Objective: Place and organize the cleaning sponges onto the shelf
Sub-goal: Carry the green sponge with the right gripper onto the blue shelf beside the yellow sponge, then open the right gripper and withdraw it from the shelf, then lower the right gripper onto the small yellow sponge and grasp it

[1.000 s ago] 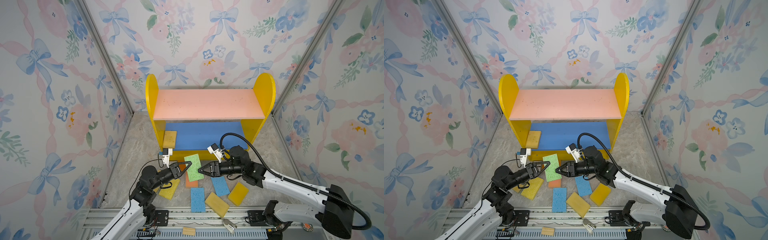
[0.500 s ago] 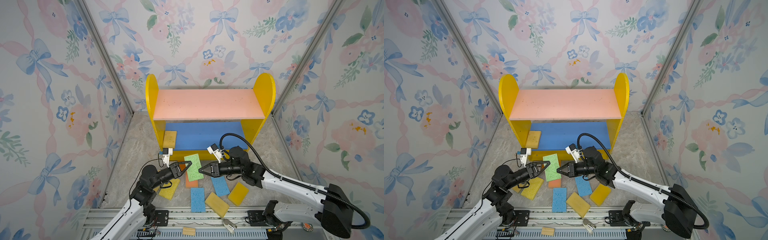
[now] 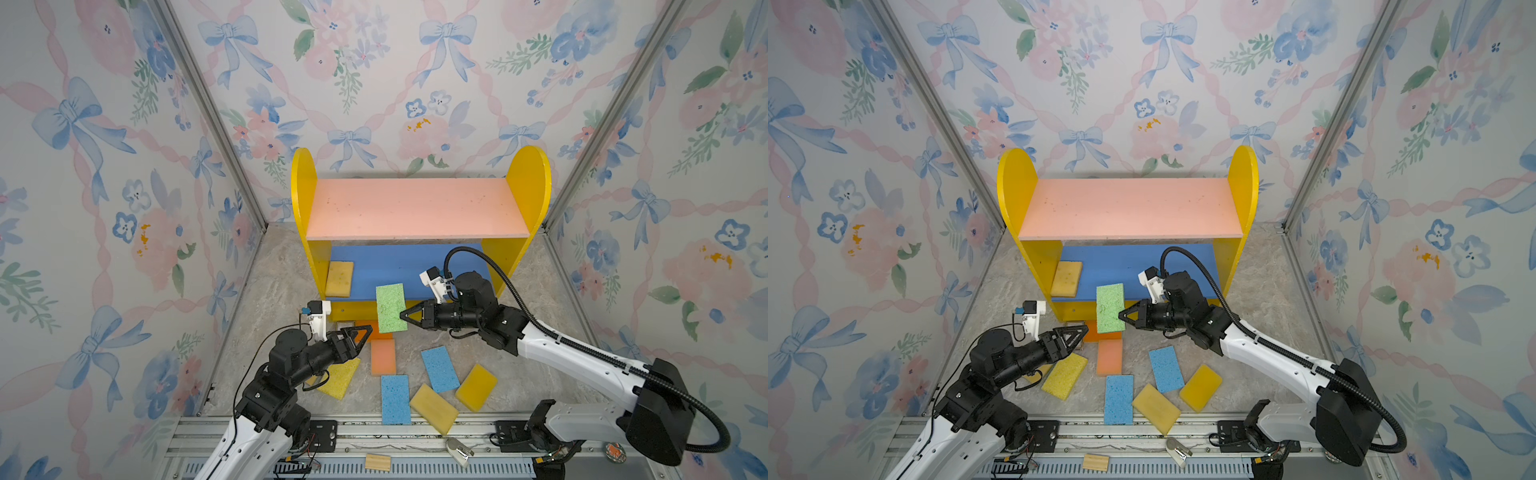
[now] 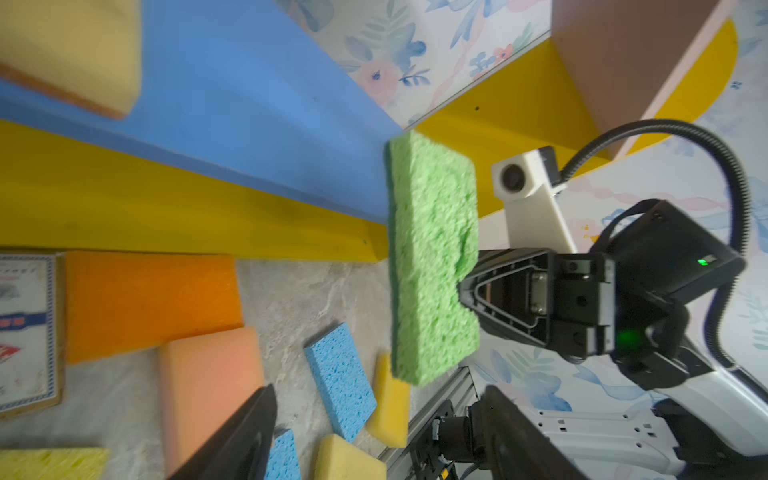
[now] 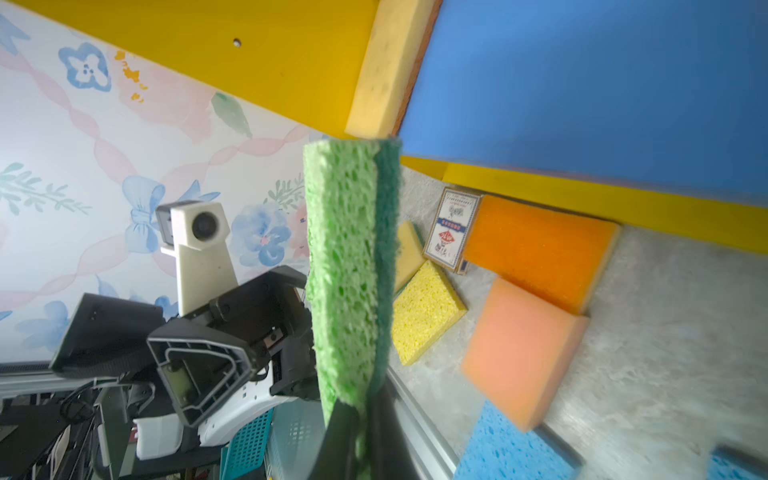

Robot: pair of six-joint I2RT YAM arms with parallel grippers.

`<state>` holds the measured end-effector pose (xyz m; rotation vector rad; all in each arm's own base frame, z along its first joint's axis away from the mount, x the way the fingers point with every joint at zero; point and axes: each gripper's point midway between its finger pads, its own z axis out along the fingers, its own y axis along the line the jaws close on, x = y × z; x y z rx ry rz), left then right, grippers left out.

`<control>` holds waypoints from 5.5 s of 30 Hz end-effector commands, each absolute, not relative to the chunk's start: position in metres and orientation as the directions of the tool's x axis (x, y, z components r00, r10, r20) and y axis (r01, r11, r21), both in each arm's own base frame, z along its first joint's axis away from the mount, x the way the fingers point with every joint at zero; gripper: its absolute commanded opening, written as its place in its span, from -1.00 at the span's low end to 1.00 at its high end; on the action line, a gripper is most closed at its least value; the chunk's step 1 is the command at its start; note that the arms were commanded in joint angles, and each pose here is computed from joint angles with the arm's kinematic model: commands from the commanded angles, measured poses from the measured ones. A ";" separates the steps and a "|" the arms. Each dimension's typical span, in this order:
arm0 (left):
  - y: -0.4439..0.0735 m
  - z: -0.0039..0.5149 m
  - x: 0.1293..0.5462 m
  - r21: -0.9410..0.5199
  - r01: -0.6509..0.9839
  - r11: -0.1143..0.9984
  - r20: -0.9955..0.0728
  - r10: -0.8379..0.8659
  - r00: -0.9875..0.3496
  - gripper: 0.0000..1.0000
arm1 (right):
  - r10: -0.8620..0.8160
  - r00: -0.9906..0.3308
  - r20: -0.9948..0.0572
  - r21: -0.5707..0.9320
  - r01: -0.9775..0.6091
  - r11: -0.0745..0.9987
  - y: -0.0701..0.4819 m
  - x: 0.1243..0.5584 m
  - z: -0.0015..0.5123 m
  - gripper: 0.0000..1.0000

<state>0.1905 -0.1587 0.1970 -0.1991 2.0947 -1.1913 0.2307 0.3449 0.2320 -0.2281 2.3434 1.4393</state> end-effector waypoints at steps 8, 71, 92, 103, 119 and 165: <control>-0.129 0.117 0.189 -0.691 -0.093 0.717 -0.388 -0.476 -0.789 0.87 | 0.192 -0.916 -0.354 0.840 -0.221 0.496 0.377 0.289 0.223 -0.88; -0.128 0.125 0.185 -0.719 -0.050 0.693 -0.403 -0.475 -0.782 0.96 | 0.143 -0.915 -0.378 0.755 -0.215 0.619 0.426 0.370 0.175 0.18; -0.137 0.136 0.185 -0.724 0.003 0.690 -0.412 -0.428 -0.804 0.96 | 0.083 -0.844 -0.531 0.596 -0.301 0.745 0.341 0.276 0.217 0.27; -0.172 0.120 0.181 -0.745 0.044 0.666 -0.378 -0.367 -0.850 0.96 | -0.137 -0.881 -0.453 0.240 -0.268 0.933 0.236 0.174 0.141 0.94; -0.186 0.110 0.171 -0.782 0.074 0.619 -0.358 -0.350 -0.866 0.96 | -0.212 -0.939 -0.271 0.080 -0.242 0.967 0.216 0.168 0.073 0.94; -0.184 0.098 0.180 -0.736 0.068 0.673 -0.382 -0.330 -0.863 0.96 | 0.511 -0.852 -0.113 0.108 0.500 0.859 0.122 0.146 0.005 0.96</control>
